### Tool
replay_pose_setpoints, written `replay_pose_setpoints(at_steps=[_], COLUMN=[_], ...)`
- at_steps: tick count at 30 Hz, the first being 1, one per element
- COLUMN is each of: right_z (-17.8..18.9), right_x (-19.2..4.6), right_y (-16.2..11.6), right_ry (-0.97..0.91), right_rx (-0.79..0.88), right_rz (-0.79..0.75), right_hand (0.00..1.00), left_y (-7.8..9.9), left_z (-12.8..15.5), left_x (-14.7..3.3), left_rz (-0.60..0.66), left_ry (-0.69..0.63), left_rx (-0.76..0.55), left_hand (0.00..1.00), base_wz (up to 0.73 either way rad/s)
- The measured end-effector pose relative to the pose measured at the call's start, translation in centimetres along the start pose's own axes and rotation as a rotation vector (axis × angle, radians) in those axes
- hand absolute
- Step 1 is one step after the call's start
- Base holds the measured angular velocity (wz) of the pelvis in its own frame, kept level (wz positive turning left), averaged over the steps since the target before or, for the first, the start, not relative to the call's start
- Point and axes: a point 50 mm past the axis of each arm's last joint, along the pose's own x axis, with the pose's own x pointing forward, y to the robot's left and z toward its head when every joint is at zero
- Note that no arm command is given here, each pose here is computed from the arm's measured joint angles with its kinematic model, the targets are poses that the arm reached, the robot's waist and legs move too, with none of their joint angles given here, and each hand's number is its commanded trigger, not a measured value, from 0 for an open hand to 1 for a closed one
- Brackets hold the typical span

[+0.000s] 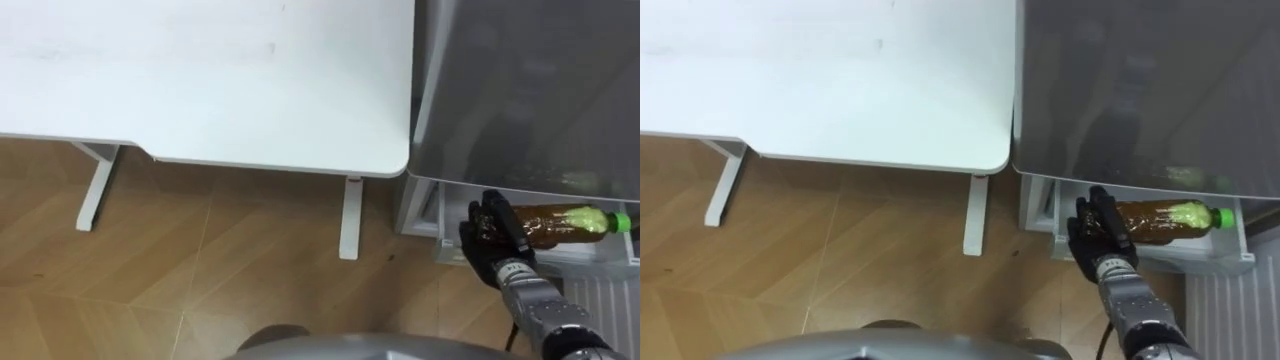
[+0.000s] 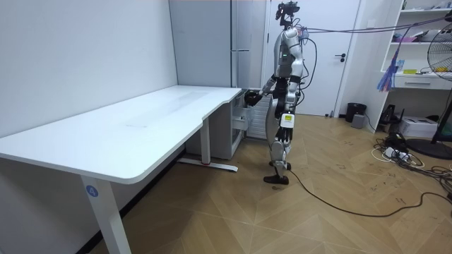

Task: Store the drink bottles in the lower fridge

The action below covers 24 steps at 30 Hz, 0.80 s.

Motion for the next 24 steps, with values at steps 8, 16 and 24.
replay_pose_setpoints(at_steps=[8,16,24], right_z=[1.0,1.3,1.4], right_x=[0.4,0.5,0.8], right_y=[1.0,1.0,1.6], right_ry=[0.001,0.009,0.012], right_rx=[-0.002,0.037,0.053], right_rz=[0.005,-0.006,-0.034], right_hand=[1.00,1.00,1.00], left_y=[0.5,0.6,0.7], left_z=[0.4,0.4,0.3], left_x=[0.1,0.1,0.1], left_rz=[0.010,0.011,-0.006], left_ry=[-0.008,0.001,0.009], left_rx=[0.006,0.008,0.010], left_hand=[0.00,0.00,0.00], base_wz=[0.00,0.06,0.00])
